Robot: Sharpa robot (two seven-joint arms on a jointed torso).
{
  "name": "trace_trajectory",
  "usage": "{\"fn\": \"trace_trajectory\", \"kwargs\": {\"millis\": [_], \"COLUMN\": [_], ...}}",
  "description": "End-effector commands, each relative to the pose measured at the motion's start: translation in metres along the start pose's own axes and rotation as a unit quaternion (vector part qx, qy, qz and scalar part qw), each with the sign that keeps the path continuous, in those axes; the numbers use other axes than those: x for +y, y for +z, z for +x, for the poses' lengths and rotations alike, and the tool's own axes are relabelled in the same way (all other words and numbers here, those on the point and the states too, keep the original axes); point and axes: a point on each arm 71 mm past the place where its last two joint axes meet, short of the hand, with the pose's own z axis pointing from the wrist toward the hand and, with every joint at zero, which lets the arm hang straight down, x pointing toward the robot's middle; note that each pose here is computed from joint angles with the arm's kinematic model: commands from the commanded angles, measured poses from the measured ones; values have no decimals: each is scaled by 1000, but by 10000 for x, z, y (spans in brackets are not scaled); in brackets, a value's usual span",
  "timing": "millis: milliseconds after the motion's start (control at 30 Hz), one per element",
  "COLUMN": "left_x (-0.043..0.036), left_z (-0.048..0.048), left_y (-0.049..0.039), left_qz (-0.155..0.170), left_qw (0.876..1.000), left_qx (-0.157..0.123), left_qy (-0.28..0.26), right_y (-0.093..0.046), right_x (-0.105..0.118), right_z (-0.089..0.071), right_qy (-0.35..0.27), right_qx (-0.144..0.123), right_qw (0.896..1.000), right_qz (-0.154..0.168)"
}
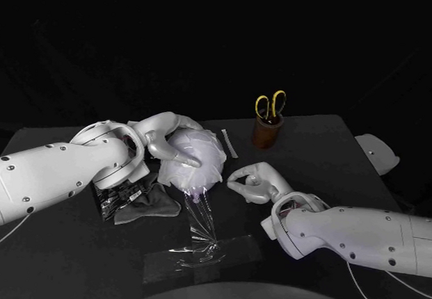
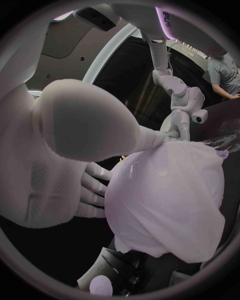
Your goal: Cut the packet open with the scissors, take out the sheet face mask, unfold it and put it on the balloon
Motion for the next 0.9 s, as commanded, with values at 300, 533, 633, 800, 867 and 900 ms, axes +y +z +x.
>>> {"fn": "trace_trajectory", "kwargs": {"millis": [300, 533, 633, 800, 867, 900], "left_x": [-90, -25, 32, 165, 212, 256], "left_z": [-124, -273, -331, -435, -467, -495], "left_y": [-77, -163, -217, -333, -369, -401], "left_qz": [58, 47, 41, 34, 34, 34], "left_qw": [988, 972, 964, 947, 941, 934], "left_qx": [-58, -89, -99, -117, -123, -130], "left_qy": [-132, -213, -242, -296, -314, -332], "right_y": [64, 202, 269, 398, 433, 461], "right_x": [58, 140, 170, 202, 206, 209], "right_z": [-235, -434, -529, -722, -766, -795], "right_qy": [95, 142, 154, 167, 171, 177], "right_qx": [-31, -21, -20, -28, -29, -27], "right_qw": [994, 987, 984, 981, 980, 978], "right_qz": [-38, -69, -82, -99, -102, -103]}}
